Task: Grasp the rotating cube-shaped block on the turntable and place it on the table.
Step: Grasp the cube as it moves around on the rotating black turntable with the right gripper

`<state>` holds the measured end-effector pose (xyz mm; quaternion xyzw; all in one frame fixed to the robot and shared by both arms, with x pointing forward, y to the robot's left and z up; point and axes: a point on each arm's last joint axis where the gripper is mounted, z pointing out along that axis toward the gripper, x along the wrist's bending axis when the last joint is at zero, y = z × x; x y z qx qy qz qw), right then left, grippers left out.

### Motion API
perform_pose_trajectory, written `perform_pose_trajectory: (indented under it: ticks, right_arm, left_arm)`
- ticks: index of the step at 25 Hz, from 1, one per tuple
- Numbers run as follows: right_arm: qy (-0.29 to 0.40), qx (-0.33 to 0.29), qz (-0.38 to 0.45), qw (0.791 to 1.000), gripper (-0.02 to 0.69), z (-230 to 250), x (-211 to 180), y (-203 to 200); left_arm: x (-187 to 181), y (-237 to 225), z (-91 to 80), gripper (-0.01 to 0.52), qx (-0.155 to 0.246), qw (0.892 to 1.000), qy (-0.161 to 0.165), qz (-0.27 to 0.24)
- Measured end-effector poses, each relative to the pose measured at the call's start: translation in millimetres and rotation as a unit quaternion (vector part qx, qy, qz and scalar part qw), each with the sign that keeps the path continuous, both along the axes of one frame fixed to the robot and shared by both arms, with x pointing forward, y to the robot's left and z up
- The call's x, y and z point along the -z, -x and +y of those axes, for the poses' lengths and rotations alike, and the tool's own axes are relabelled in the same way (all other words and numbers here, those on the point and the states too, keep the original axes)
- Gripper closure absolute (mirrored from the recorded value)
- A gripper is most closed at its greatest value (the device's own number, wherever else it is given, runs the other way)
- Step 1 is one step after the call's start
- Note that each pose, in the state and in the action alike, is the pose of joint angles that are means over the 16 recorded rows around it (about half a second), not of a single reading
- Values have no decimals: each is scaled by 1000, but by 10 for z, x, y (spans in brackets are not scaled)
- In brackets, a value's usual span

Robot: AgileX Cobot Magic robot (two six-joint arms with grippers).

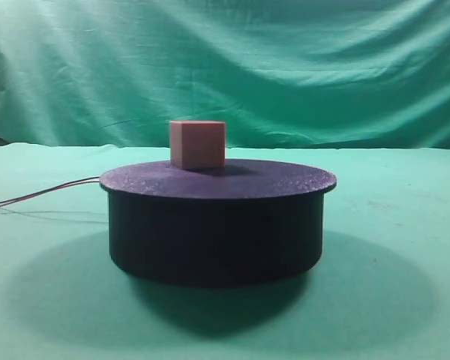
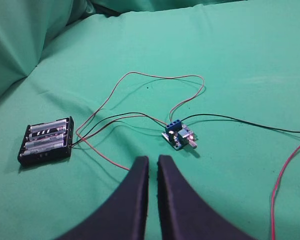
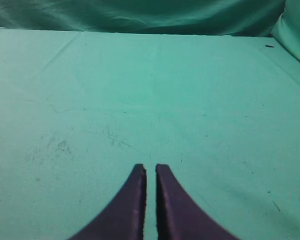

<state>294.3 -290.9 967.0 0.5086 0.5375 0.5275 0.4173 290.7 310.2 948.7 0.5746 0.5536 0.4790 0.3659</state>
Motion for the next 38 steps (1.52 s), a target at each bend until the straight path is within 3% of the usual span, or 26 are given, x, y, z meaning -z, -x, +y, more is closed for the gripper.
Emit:
perform_pose_trajectory:
  ticks: [8,15,23,31,35,38]
  right_arm:
    - [-45,1,14,999,615,13,-416,-41]
    - [-16,-6,175,984,618,61,-664,-185]
    - [61,-128,326,935,643,329,-720,-507]
    - [142,-277,399,863,658,853,-636,-827]
    - [167,-310,421,836,609,1129,-589,-952]
    - [176,-323,431,824,523,1306,-577,-1034]
  left_arm:
    - [0,0,0,514,0,1000,0,0]
    - [0,0,0,514,0,1000,0,0]
    - [0,0,0,514,0,1000,0,0]
    - [0,0,0,514,0,1000,0,0]
    - [0,0,0,514,0,1000,0,0]
    - [0,0,0,514,0,1000,0,0]
